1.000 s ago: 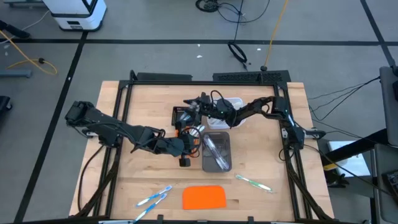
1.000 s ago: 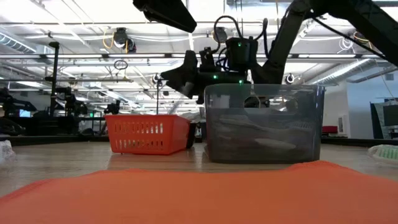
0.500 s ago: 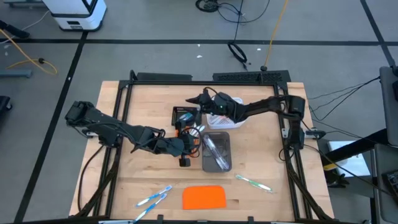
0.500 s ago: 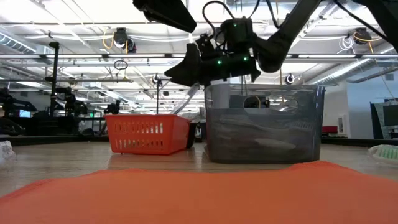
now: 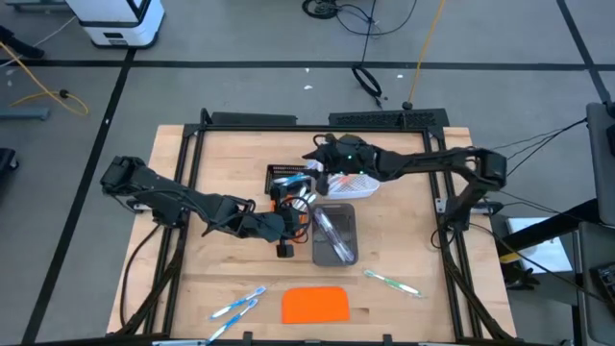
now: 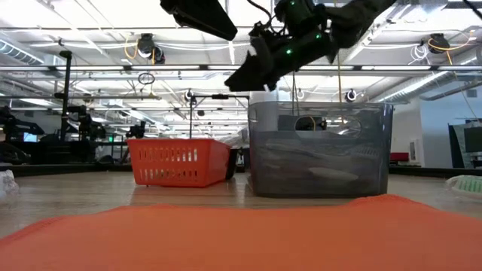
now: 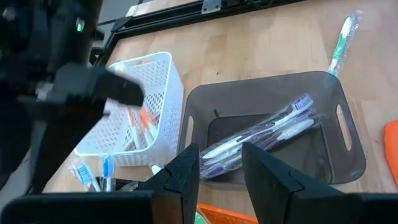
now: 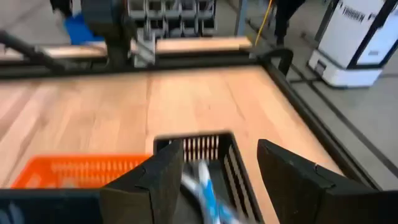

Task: Pick & Place Toothbrushes
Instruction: Put the green toothbrush into the orange bin

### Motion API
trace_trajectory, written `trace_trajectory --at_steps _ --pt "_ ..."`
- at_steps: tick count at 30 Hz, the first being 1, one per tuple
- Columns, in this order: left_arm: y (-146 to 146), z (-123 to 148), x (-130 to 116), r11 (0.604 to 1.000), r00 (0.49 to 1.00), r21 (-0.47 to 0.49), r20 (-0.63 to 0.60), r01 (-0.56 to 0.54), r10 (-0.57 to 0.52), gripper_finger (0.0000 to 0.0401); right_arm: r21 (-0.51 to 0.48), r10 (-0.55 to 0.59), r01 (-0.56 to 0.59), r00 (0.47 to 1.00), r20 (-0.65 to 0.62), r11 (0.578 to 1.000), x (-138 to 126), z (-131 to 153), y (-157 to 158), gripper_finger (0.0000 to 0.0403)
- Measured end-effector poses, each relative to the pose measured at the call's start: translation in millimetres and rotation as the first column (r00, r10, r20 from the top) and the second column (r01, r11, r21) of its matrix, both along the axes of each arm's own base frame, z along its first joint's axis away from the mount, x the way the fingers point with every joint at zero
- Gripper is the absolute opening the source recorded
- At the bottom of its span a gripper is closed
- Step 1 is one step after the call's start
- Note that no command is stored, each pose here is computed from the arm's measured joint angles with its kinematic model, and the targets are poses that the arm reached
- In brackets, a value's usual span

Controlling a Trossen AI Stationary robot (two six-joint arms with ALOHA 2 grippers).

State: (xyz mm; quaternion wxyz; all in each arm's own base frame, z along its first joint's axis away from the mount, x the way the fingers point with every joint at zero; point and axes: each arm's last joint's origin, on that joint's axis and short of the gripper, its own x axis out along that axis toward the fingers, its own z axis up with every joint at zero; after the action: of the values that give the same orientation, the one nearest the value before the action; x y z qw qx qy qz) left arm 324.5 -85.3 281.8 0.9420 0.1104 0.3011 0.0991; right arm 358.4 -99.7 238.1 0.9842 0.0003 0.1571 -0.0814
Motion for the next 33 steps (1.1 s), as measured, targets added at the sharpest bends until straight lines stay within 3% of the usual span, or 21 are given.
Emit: trace_trajectory --at_steps 10,20,33 --pt "0.0 -0.2 -0.1 1.000 1.000 0.001 -0.003 0.000 0.000 0.0122 0.086 0.086 -0.062 0.947 -0.309 0.994 -45.2 20.9 37.4 0.0199" --pt "0.2 -0.4 -0.2 1.000 1.000 0.002 -0.005 0.000 0.000 0.0122 0.211 0.194 -0.113 0.888 -0.418 0.971 -76.6 37.4 88.4 0.0199" --pt "0.1 -0.5 -0.4 1.000 1.000 0.003 -0.006 0.001 -0.001 0.0122 0.380 0.316 -0.082 0.729 -0.607 0.921 -103.9 24.7 162.8 0.0199"
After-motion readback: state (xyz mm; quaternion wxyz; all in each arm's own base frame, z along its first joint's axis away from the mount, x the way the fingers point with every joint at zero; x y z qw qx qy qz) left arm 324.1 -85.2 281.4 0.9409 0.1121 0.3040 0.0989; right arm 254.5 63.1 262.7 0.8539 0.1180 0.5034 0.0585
